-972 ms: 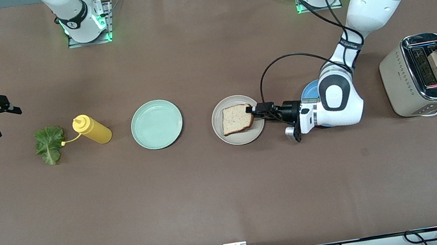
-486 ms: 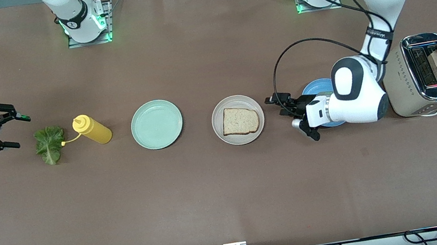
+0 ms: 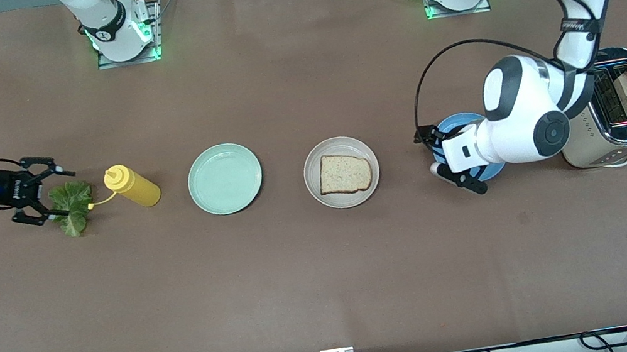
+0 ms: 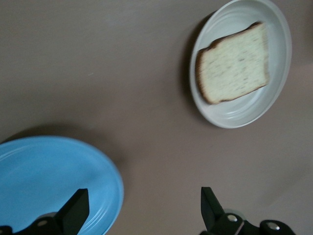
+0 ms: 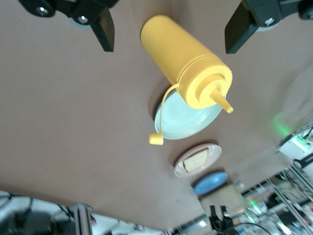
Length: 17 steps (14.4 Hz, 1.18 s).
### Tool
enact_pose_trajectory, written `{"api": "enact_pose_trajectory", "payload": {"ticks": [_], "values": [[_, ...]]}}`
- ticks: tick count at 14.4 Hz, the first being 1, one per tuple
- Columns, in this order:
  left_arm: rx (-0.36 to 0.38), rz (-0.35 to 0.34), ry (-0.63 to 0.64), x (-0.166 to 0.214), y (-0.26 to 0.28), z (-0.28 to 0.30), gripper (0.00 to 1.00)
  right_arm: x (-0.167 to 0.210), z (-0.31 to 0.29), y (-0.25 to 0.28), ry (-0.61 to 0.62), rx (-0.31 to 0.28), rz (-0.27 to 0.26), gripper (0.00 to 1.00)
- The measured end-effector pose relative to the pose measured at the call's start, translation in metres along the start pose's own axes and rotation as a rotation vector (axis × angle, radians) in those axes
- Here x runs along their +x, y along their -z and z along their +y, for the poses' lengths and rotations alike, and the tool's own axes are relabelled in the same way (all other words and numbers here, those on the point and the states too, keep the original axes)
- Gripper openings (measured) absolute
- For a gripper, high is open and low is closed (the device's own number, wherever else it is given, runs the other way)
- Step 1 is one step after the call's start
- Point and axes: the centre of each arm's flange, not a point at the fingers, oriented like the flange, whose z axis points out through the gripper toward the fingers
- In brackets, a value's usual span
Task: Make sandwich in beige plate with both arms
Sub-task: 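Open the left gripper and withdraw while the right gripper reaches the bottle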
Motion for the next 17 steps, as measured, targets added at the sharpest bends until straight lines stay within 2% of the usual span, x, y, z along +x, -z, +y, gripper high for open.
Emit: {"api": "enact_pose_trajectory", "payload": {"ticks": [5,7,9,12,17], "values": [[0.253,-0.08,0.058,-0.022,0.088,-0.001,1.0,-0.047,0.001,-0.049,0.143,0.033,0.154,1.0],[0.312,-0.097,0.114,-0.032,0.125,0.001,1.0,-0.066,0.001,-0.065,0.181,0.041,0.198,1.0],[0.329,-0.088,0.157,-0.042,0.165,0.006,1.0,-0.081,0.001,-0.08,0.213,0.036,0.241,1.0],[0.346,-0.018,0.207,-0.069,0.229,0.007,1.0,-0.093,0.001,-0.103,0.243,0.033,0.303,1.0],[0.341,0.104,0.306,-0.129,0.297,-0.01,1.0,-0.091,0.0,-0.132,0.273,0.036,0.349,1.0]]}}
